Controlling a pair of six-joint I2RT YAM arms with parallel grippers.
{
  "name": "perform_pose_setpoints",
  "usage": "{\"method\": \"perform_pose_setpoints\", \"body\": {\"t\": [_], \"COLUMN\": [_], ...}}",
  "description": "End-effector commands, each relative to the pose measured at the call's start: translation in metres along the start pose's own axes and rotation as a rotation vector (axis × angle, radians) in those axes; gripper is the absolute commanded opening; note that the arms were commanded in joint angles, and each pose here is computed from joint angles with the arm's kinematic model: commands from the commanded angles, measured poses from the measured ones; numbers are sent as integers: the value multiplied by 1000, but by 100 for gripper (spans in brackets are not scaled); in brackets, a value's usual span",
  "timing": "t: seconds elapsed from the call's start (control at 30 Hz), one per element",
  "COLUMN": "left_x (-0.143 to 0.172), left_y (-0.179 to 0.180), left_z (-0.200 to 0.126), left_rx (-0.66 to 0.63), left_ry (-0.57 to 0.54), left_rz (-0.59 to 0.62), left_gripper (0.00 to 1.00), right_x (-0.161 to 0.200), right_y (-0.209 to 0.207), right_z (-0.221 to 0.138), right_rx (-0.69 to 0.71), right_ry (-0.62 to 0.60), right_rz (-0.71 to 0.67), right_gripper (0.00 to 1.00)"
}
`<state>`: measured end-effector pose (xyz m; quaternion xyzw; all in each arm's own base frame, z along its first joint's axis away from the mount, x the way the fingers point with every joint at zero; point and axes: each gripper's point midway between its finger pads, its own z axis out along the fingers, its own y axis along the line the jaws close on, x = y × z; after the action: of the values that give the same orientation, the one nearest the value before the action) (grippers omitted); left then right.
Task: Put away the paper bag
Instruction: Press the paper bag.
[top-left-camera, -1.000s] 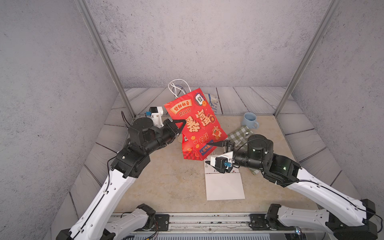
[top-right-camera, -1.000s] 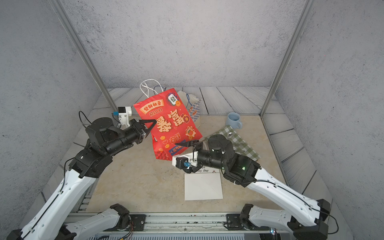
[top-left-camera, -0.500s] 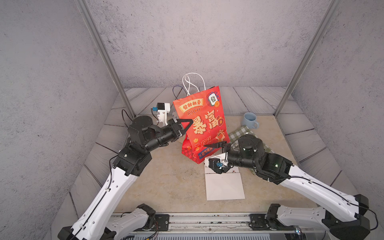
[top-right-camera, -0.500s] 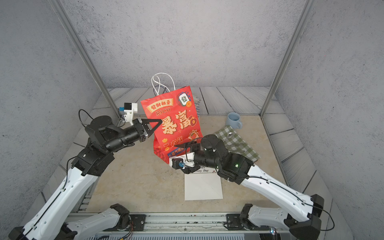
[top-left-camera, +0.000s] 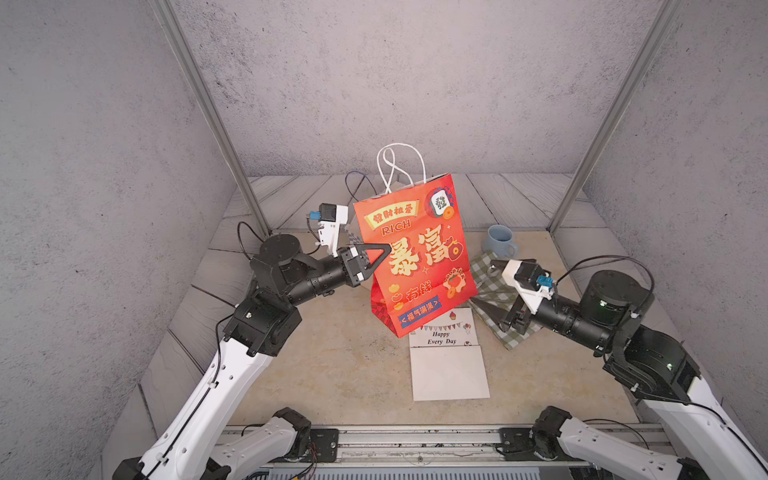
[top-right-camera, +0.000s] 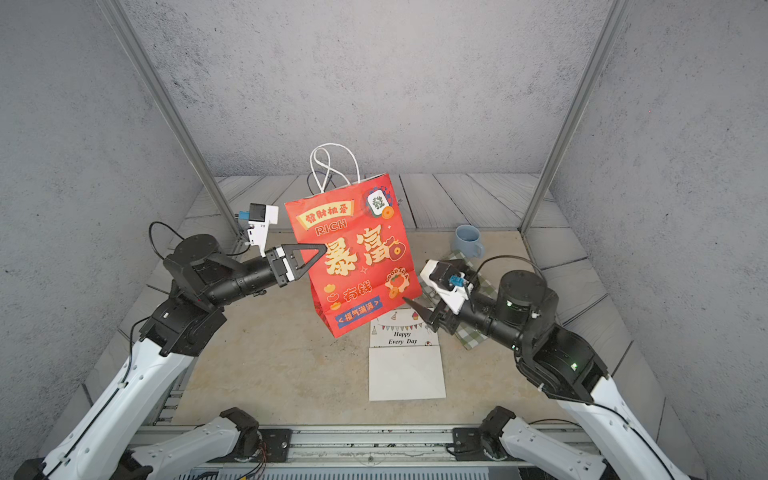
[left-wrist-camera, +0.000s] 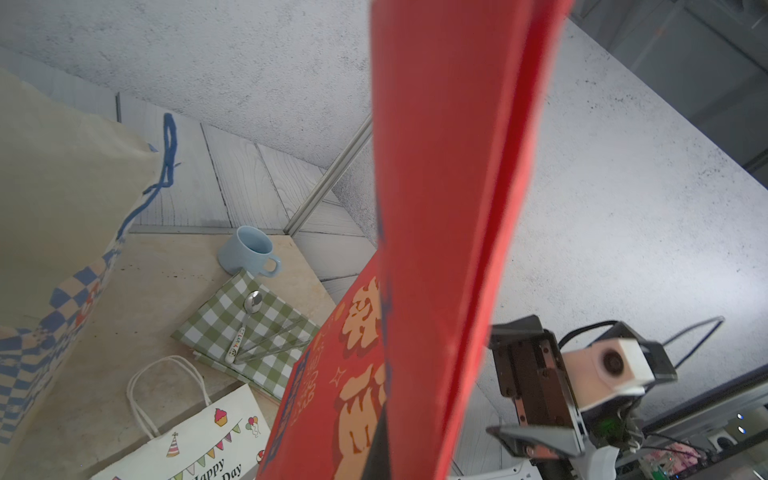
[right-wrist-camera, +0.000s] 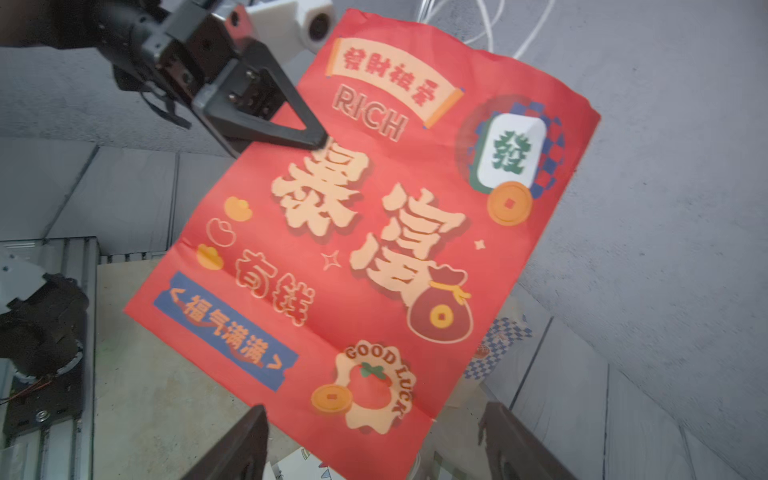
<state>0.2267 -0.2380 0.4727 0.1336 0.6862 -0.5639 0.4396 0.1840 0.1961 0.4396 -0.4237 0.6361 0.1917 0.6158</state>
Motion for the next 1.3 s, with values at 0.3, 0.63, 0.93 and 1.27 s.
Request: {"method": "perform_pose_setpoints", "body": {"t": [0.3,0.63,0.93,1.27], "left_x": [4,14,8,4], "left_y": [-76,-116,-139,-127], "left_z": [-14,-35,-43,-34], "left_rx": [387,556,640,562], "left_ry": [77,143,135,112], "left_rz": [172,227,226,206], "left_gripper": [0,0,0,0], "right_x": [2,-33,-73,-66], "right_y": [3,23,63,69], "right_z": [-1,-12,-40,-47], "right_rx": [-94,-280,-577,-590], "right_ry": [73,-33,-206,-182], "right_rz": [221,212,164,149], "right_gripper": [100,99,99,80]}}
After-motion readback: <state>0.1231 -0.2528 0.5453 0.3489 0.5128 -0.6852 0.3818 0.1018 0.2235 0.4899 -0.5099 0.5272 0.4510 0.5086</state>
